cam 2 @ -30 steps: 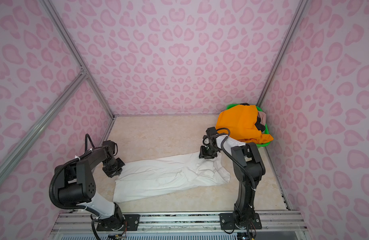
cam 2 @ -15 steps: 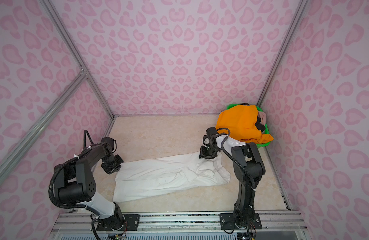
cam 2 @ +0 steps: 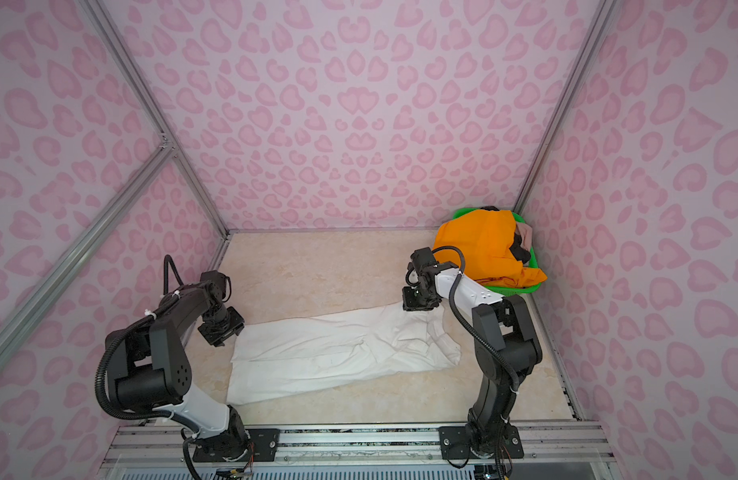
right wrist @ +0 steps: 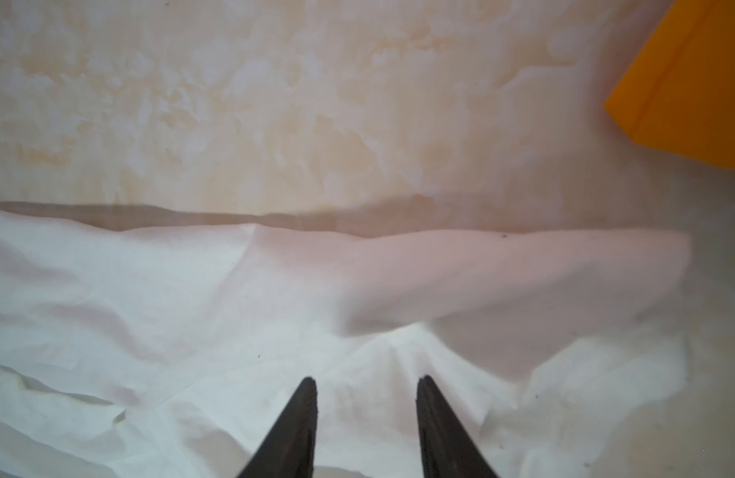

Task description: Fold and stack the mixed laundry pile

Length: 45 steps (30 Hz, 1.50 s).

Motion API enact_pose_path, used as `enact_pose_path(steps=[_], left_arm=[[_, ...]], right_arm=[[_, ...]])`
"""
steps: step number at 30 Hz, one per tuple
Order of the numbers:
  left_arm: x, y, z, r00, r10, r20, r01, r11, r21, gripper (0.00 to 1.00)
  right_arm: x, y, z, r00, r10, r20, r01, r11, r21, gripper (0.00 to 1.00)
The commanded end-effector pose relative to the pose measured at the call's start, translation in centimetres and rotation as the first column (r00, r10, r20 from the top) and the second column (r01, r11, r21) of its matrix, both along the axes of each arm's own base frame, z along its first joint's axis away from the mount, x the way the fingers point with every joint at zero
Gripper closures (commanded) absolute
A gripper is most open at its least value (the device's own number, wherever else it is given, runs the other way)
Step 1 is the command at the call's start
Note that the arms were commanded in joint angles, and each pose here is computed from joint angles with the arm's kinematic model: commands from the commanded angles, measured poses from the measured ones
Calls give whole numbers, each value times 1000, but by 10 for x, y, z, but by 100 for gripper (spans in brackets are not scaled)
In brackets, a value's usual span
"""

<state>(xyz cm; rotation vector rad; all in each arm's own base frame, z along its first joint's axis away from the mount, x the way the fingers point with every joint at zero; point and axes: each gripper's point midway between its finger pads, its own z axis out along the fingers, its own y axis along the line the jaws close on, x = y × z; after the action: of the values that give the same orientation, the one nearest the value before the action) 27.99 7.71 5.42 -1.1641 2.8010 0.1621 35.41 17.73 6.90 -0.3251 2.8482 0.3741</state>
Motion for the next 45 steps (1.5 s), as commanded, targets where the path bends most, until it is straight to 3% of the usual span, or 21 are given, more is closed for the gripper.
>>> enact_pose_path(steps=[1, 8, 16, 22, 26, 29, 35, 42, 45], left_arm=[[5, -6, 20, 999, -37, 34, 37, 999, -5, 50], [14, -26, 46, 987, -107, 121, 113, 993, -38, 37], [10, -30, 71, 973, -134, 189, 143, 989, -36, 32], [5, -38, 74, 962, -140, 233, 158, 985, -62, 30], [4, -37, 69, 966, -143, 218, 159, 986, -58, 29], [5, -37, 70, 966, -138, 218, 155, 986, -61, 29], [10, -38, 79, 960, -151, 234, 170, 984, -60, 29], [17, -38, 93, 951, -177, 254, 197, 979, -54, 29], [16, -40, 98, 946, -180, 270, 203, 977, -58, 29]], right_arm=[[-11, -21, -12, 999, -33, -37, 29, 994, -106, 59], [-22, -5, -42, 992, -1, -126, -16, 991, -132, 60], [-3, 65, -66, 979, 107, -174, -129, 985, -118, 60], [71, 148, -44, 966, 258, -21, -259, 965, -39, 60], [137, 162, 3, 963, 228, 146, -225, 974, -37, 59], [157, 146, 43, 965, 168, 203, -167, 986, -22, 59], [114, 100, 75, 969, 190, 158, -162, 972, -171, 59], [32, 59, 72, 985, 102, 143, -85, 989, -117, 58], [6, 46, 49, 993, 61, 105, -51, 994, -97, 59]])
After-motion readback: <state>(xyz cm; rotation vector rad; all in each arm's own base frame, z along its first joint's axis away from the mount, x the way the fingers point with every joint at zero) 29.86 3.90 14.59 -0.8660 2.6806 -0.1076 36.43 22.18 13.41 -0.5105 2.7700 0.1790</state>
